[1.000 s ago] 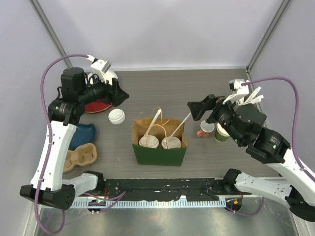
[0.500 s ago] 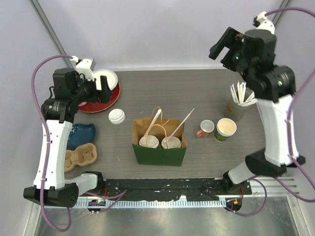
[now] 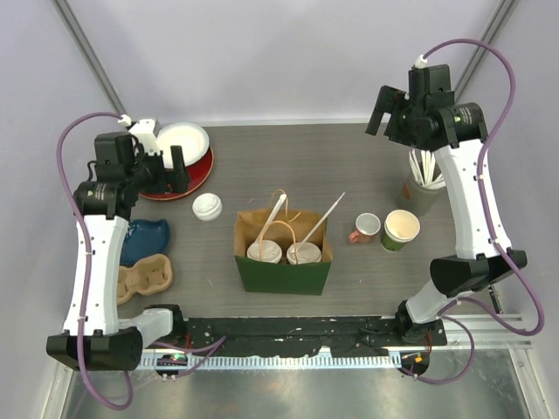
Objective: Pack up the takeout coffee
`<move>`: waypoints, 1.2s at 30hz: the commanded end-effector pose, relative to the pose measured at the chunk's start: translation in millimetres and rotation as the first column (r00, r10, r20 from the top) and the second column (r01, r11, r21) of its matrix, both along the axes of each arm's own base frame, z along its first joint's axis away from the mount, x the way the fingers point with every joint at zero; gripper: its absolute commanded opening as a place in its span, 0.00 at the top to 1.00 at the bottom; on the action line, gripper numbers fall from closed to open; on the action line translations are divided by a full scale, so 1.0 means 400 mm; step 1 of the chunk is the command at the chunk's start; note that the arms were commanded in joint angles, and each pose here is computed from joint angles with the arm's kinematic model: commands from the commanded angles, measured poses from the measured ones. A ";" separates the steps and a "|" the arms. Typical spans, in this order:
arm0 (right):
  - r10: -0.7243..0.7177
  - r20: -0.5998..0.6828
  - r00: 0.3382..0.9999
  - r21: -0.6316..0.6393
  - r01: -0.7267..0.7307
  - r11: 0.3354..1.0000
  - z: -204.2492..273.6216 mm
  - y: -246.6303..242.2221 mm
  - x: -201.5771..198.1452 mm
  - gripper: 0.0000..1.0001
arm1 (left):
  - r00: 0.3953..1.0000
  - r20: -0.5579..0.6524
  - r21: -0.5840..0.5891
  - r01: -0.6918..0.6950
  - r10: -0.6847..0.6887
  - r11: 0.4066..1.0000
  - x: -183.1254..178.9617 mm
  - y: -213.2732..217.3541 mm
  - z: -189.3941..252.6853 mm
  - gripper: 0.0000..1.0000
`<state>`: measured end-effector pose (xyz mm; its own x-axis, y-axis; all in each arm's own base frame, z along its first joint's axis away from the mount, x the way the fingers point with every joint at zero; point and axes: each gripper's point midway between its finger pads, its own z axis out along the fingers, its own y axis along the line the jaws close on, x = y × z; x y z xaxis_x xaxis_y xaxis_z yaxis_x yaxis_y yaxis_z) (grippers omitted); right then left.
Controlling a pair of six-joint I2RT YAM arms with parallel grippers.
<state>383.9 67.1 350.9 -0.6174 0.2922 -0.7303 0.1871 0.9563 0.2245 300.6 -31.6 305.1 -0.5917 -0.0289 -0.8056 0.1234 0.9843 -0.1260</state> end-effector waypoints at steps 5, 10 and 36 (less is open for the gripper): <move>0.127 0.106 0.986 0.004 -0.129 0.992 0.044 0.011 -0.061 0.00 | 0.997 -0.058 0.004 -0.057 0.057 0.998 0.034 0.046 -0.068 0.00; 0.127 0.180 0.975 -0.027 -0.124 0.992 0.049 -0.014 -0.045 0.00 | 0.997 -0.070 -0.024 -0.040 0.039 0.999 0.046 0.037 -0.081 0.00; 0.363 0.403 0.840 -0.132 -0.339 0.932 -0.168 0.041 -0.013 0.00 | 0.992 0.124 -0.023 -0.011 0.013 1.000 0.086 0.041 -0.300 0.00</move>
<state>373.2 81.7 256.8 -0.4555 0.0874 -0.8860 -0.2005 0.9595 0.1977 309.7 -17.2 145.3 -0.6776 -0.0675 -0.7323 0.0865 0.9815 -0.1705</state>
